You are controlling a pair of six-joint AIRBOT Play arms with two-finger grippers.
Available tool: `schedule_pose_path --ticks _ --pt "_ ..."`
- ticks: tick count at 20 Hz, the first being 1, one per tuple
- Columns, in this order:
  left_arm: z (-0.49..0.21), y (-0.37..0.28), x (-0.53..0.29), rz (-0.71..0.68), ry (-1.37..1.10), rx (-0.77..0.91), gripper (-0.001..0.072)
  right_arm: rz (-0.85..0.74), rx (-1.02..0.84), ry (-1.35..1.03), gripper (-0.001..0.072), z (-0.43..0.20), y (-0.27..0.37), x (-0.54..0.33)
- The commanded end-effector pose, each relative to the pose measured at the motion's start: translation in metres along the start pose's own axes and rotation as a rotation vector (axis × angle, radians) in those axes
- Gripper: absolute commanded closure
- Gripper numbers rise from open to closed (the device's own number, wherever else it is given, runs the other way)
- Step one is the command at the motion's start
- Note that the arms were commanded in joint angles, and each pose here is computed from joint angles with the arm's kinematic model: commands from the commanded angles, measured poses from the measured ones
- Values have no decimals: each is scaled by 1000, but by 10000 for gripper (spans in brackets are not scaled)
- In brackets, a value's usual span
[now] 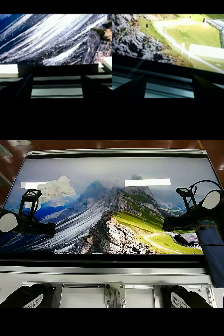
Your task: Fold the shirts.
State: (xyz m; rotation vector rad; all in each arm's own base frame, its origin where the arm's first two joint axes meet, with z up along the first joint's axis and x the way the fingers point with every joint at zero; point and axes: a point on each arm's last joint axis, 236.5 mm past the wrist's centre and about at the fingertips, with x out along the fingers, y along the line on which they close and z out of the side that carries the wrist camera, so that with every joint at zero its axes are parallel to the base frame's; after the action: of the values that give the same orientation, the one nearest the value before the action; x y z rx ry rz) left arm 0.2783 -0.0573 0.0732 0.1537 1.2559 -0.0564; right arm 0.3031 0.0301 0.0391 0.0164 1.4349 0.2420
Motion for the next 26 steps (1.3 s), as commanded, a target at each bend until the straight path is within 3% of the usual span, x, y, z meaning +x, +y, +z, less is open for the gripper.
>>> schedule_pose_path --ticks 1,16,22,26 --pt "0 0 0 0 0 0 38 0 1 0 36 0 0 0" --pt "0 0 0 0 -1 0 38 7 5 -2 36 0 1 0" --pt "61 -35 -4 -148 -246 -38 38 215 30 -43 36 11 50 -6" --pt "91 -49 -16 -210 -376 -25 38 230 32 -50 36 12 54 -7"
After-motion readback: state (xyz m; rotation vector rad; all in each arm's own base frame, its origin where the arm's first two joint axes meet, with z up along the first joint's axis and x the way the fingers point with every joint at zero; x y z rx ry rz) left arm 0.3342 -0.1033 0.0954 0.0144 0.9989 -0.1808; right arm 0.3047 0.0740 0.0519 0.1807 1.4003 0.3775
